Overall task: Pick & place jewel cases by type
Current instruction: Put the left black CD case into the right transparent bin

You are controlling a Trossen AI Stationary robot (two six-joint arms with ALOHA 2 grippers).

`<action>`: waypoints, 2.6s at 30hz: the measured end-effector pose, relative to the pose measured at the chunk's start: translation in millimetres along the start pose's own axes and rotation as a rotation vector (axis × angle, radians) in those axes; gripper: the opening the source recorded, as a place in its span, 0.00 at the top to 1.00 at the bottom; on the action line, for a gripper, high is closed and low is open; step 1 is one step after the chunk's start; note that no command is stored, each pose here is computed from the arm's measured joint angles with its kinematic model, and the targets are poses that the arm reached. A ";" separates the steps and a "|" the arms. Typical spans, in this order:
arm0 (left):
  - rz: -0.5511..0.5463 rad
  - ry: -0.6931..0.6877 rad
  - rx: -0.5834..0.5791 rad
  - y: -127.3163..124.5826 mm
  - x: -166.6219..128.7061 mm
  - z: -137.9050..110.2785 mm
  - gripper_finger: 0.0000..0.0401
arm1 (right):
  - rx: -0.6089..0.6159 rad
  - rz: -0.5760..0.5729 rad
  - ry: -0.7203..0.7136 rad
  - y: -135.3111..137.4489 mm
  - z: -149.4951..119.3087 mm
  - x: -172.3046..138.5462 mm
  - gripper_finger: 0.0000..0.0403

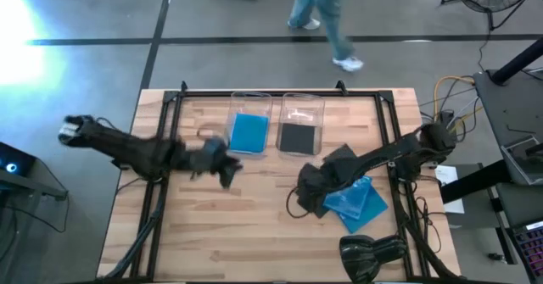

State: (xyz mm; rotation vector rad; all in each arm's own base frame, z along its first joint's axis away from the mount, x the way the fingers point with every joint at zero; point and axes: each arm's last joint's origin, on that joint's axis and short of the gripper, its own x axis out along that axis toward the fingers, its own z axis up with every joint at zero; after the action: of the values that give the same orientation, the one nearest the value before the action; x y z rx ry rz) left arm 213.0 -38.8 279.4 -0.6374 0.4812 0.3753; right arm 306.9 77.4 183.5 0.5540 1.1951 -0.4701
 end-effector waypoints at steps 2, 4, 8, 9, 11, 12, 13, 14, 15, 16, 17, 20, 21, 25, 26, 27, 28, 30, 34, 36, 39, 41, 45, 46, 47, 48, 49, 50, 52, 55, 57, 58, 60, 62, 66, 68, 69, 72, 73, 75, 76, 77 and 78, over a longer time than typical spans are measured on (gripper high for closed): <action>-0.015 -0.055 0.024 -17.2 -2.2 -24.1 0.68 | -0.025 0.024 -0.005 6.8 -7.3 13.8 0.40; -0.001 -0.096 0.024 -29.3 -3.2 -46.7 0.68 | -0.059 0.018 -0.010 13.6 -13.1 25.1 0.40; 0.020 -0.119 -0.042 -41.3 -2.3 -79.6 0.68 | -0.077 -0.087 -0.035 18.9 -19.8 41.3 0.41; 0.020 -0.108 -0.070 -42.9 -0.5 -85.3 0.68 | -0.081 -0.095 -0.033 20.1 -20.3 44.9 0.40; 0.028 -0.081 -0.102 -45.4 3.8 -95.9 0.68 | -0.078 -0.082 -0.023 24.0 -19.9 50.4 0.40; 0.027 -0.063 -0.114 -47.3 5.9 -100.4 0.68 | -0.076 -0.062 -0.016 26.8 -19.4 53.9 0.40; 0.025 -0.040 -0.126 -49.1 7.9 -104.9 0.68 | -0.076 -0.028 -0.009 30.5 -18.6 58.1 0.40; 0.025 -0.019 -0.140 -50.7 9.7 -108.7 0.68 | -0.079 0.009 0.001 34.6 -17.5 62.4 0.40; 0.027 -0.001 -0.155 -52.5 11.9 -112.6 0.68 | -0.084 0.057 0.007 40.0 -15.4 65.0 0.40; 0.027 0.016 -0.172 -54.3 14.1 -116.3 0.68 | -0.089 0.114 0.009 46.9 -12.5 67.6 0.40; 0.032 0.033 -0.188 -55.2 16.3 -120.6 0.68 | -0.097 0.171 0.005 54.7 -9.1 69.5 0.40; 0.067 0.059 -0.248 -54.9 25.1 -133.3 0.68 | -0.135 0.318 -0.011 76.5 1.9 71.2 0.40; 0.082 0.063 -0.269 -54.2 28.6 -137.4 0.68 | -0.154 0.357 -0.017 83.1 5.5 72.1 0.40; 0.137 0.103 -0.315 -50.3 41.0 -151.7 0.68 | -0.195 0.454 0.008 100.4 27.1 73.6 0.41; 0.146 0.109 -0.321 -49.7 43.4 -154.5 0.68 | -0.186 0.457 0.015 101.5 32.4 70.5 0.42; 0.154 0.109 -0.326 -49.1 46.1 -156.5 0.68 | -0.181 0.447 0.014 101.4 35.8 67.4 0.42; 0.159 0.106 -0.330 -48.6 48.9 -157.6 0.68 | -0.174 0.434 0.006 100.6 39.1 62.8 0.43; 0.162 0.102 -0.336 -48.1 53.9 -157.5 0.68 | -0.133 0.420 -0.005 97.0 45.5 49.3 0.44; 0.115 0.073 -0.305 -51.3 66.4 -148.2 0.68 | 0.118 0.366 0.087 82.2 45.3 27.6 0.44; 0.058 0.062 -0.255 -55.9 73.6 -141.5 0.68 | 0.213 0.347 0.126 77.0 38.1 24.6 0.44; 0.001 0.087 -0.123 -57.5 85.3 -135.1 0.68 | 0.281 0.329 0.175 78.8 16.3 27.3 0.44; 0.003 0.120 -0.060 -53.8 93.4 -133.7 0.68 | 0.314 0.308 0.215 80.8 -0.1 32.5 0.44; 0.036 0.148 -0.003 -45.3 105.2 -133.0 0.68 | 0.399 0.244 0.281 81.5 -25.5 44.5 0.44; 0.040 0.150 0.003 -43.8 108.0 -132.7 0.68 | 0.412 0.236 0.290 82.3 -29.8 45.3 0.44; 0.042 0.160 0.013 -42.4 110.3 -132.9 0.68 | 0.422 0.239 0.292 84.2 -32.8 44.8 0.44; 0.048 0.179 0.022 -40.3 112.9 -133.8 0.68 | 0.430 0.240 0.297 85.6 -36.5 44.7 0.44; 0.049 0.202 0.024 -38.1 116.5 -135.0 0.68 | 0.436 0.236 0.301 86.0 -39.5 45.1 0.44; 0.041 0.229 0.026 -36.6 120.0 -136.4 0.68 | 0.443 0.230 0.301 86.2 -42.2 45.9 0.44; 0.032 0.287 0.031 -32.7 127.7 -140.8 0.68 | 0.462 0.224 0.296 86.4 -44.9 46.5 0.44; -0.006 0.323 -0.051 -31.1 138.7 -141.4 0.68 | 0.484 0.220 0.297 85.1 -44.3 47.5 0.44; -0.031 0.330 -0.141 -30.5 145.6 -139.5 0.68 | 0.481 0.221 0.288 85.9 -45.3 47.3 0.44; -0.048 0.329 -0.178 -30.6 148.5 -137.4 0.68 | 0.479 0.221 0.284 86.3 -45.8 47.1 0.44; -0.098 0.355 -0.249 -29.8 155.4 -132.6 0.68 | 0.479 0.220 0.283 86.1 -45.9 47.2 0.44; -0.148 0.398 -0.288 -27.4 162.0 -128.3 0.68 | 0.480 0.219 0.276 85.7 -45.9 47.5 0.44; -0.173 0.465 -0.312 -20.3 170.0 -124.2 0.68 | 0.478 0.223 0.275 85.0 -46.5 48.5 0.44; -0.168 0.470 -0.315 -18.4 171.2 -123.0 0.68 | 0.489 0.228 0.277 84.2 -47.1 49.3 0.44; -0.169 0.473 -0.313 -18.1 171.4 -122.7 0.68 | 0.495 0.231 0.282 84.2 -47.7 49.5 0.44; -0.169 0.477 -0.279 -17.7 170.2 -122.1 0.68 | 0.494 0.251 0.297 84.6 -50.7 50.9 0.44; -0.167 0.488 -0.261 -17.0 169.7 -122.6 0.68 | 0.499 0.255 0.295 84.9 -52.0 51.1 0.44; -0.162 0.511 -0.228 -16.7 167.8 -122.8 0.68 | 0.515 0.255 0.295 84.4 -54.3 52.3 0.44; -0.150 0.522 -0.216 -16.5 165.9 -123.2 0.68 | 0.520 0.256 0.297 84.1 -55.6 52.8 0.44; -0.134 0.536 -0.208 -15.0 165.0 -124.9 0.68 | 0.525 0.261 0.297 83.6 -56.5 53.8 0.44; -0.129 0.545 -0.203 -14.0 164.6 -126.0 0.68 | 0.529 0.268 0.296 83.0 -57.4 54.7 0.44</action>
State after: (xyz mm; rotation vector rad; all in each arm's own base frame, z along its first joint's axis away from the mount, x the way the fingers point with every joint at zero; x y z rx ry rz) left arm 316.6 -99.7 109.9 -0.9690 0.9235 0.1220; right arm 332.2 175.1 128.8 1.2567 1.2528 -0.4847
